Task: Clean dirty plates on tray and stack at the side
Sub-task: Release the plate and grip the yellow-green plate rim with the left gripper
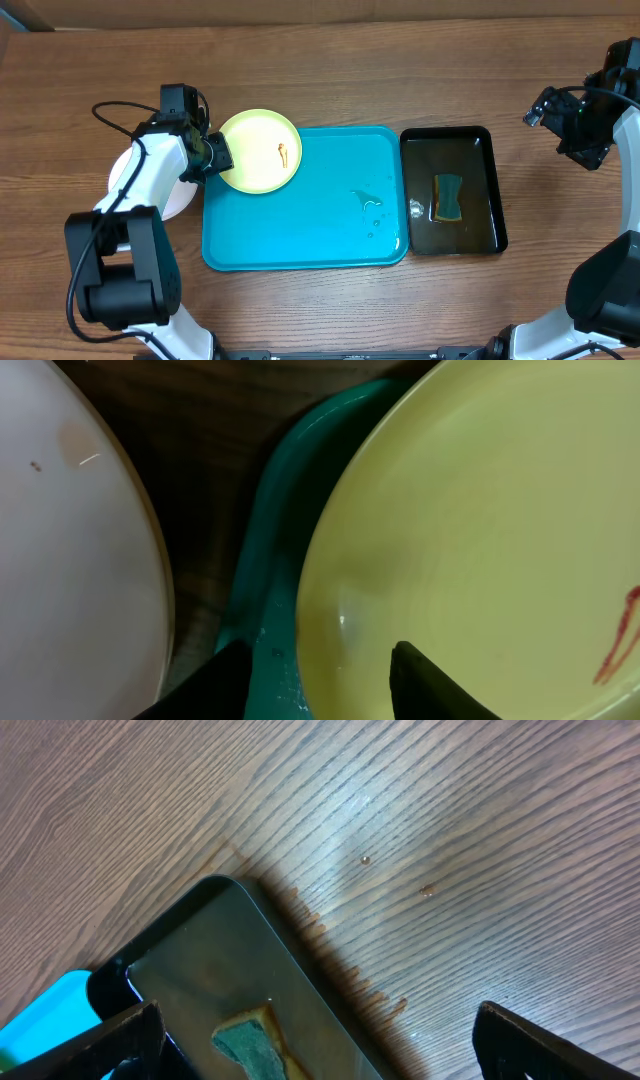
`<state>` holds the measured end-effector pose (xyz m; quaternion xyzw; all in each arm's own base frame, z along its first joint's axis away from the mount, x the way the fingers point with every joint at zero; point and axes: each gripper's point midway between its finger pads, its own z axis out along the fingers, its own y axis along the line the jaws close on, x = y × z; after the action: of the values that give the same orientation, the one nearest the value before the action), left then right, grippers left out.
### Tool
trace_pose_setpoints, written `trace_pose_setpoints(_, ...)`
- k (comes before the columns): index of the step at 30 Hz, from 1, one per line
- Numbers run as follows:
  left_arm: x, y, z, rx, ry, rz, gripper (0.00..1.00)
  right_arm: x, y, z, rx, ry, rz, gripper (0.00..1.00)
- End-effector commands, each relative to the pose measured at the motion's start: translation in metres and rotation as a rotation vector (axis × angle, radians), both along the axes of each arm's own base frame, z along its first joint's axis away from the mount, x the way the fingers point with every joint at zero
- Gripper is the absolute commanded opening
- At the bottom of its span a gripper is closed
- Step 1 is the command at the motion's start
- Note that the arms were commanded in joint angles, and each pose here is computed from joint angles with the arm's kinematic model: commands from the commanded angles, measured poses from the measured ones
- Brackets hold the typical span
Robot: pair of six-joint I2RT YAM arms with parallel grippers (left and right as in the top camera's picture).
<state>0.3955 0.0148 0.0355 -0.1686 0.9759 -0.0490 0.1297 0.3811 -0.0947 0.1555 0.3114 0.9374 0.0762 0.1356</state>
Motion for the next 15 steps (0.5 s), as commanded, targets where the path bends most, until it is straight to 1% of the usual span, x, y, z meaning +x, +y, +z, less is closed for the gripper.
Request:
trace_pose_setpoints(1,-0.003,0.001,-0.015,0.000,0.031,-0.011,0.40,0.002,-0.002,0.007,-0.003,-0.023,-0.004,1.00)
trace_pose_setpoints(3,-0.003,0.001,-0.016,-0.001,0.035,-0.012,0.32,0.002,-0.002,0.007,-0.002,-0.023,-0.004,1.00)
trace_pose_setpoints(5,-0.003,0.000,-0.017,-0.001,0.038,-0.013,0.30,0.002,-0.002,0.007,-0.002,-0.022,-0.004,1.00)
trace_pose_setpoints(6,-0.004,-0.001,-0.018,-0.003,0.042,-0.014,0.28,0.002,-0.002,0.007,-0.003,-0.023,-0.004,1.00)
trace_pose_setpoints(9,-0.007,-0.006,-0.018,-0.012,0.055,-0.026,0.16,0.002,-0.002,0.007,-0.003,-0.023,-0.004,1.00)
trace_pose_setpoints(10,-0.009,-0.008,-0.019,-0.013,0.064,-0.031,0.13,0.002,-0.002,0.007,-0.003,-0.023,-0.004,1.00)
trace_pose_setpoints(15,-0.028,-0.029,-0.021,-0.056,0.140,-0.078,0.08,0.002,-0.002,0.007,-0.003,-0.023,-0.004,1.00)
